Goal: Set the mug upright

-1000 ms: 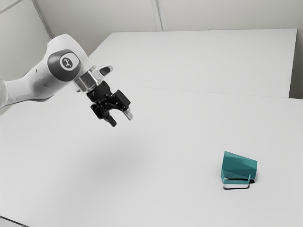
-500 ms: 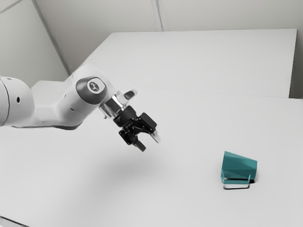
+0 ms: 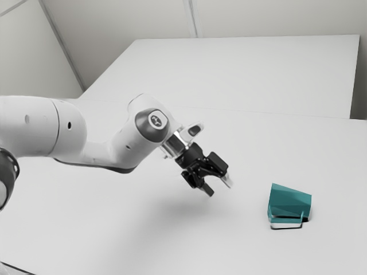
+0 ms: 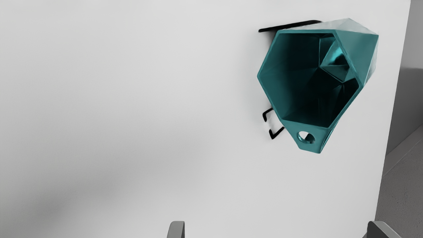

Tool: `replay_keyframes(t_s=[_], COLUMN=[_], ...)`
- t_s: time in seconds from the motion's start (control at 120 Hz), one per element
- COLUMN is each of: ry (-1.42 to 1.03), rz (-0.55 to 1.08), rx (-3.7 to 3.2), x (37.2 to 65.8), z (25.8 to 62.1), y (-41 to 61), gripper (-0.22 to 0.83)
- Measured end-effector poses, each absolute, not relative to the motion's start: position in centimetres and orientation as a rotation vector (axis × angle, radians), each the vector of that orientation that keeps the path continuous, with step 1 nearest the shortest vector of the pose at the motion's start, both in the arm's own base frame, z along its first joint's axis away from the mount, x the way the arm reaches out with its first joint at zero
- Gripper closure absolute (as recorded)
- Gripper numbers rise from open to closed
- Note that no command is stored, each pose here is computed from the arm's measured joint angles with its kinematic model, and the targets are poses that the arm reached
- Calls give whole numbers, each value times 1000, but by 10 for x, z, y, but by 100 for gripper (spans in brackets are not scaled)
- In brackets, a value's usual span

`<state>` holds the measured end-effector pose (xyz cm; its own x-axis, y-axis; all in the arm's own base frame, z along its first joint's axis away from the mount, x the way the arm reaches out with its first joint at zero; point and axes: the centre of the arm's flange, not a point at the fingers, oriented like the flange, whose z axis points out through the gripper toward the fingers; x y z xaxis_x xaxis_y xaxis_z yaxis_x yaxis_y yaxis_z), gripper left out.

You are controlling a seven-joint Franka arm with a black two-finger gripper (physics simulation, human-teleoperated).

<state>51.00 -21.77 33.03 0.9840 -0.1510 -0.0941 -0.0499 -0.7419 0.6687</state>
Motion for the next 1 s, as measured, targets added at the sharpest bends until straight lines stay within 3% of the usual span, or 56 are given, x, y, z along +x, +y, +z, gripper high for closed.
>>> replay_keyframes(t_s=[0.133, 0.275, 0.55, 1.0], ry=[-184, -184, -95, -100], rz=[-143, -130, -92, -109], rx=[2419, 2406, 2262, 2196], x=[531, 533, 527, 515], z=[322, 311, 311, 277], y=[-244, -263, -289, -318], gripper=[0, 0, 0, 0])
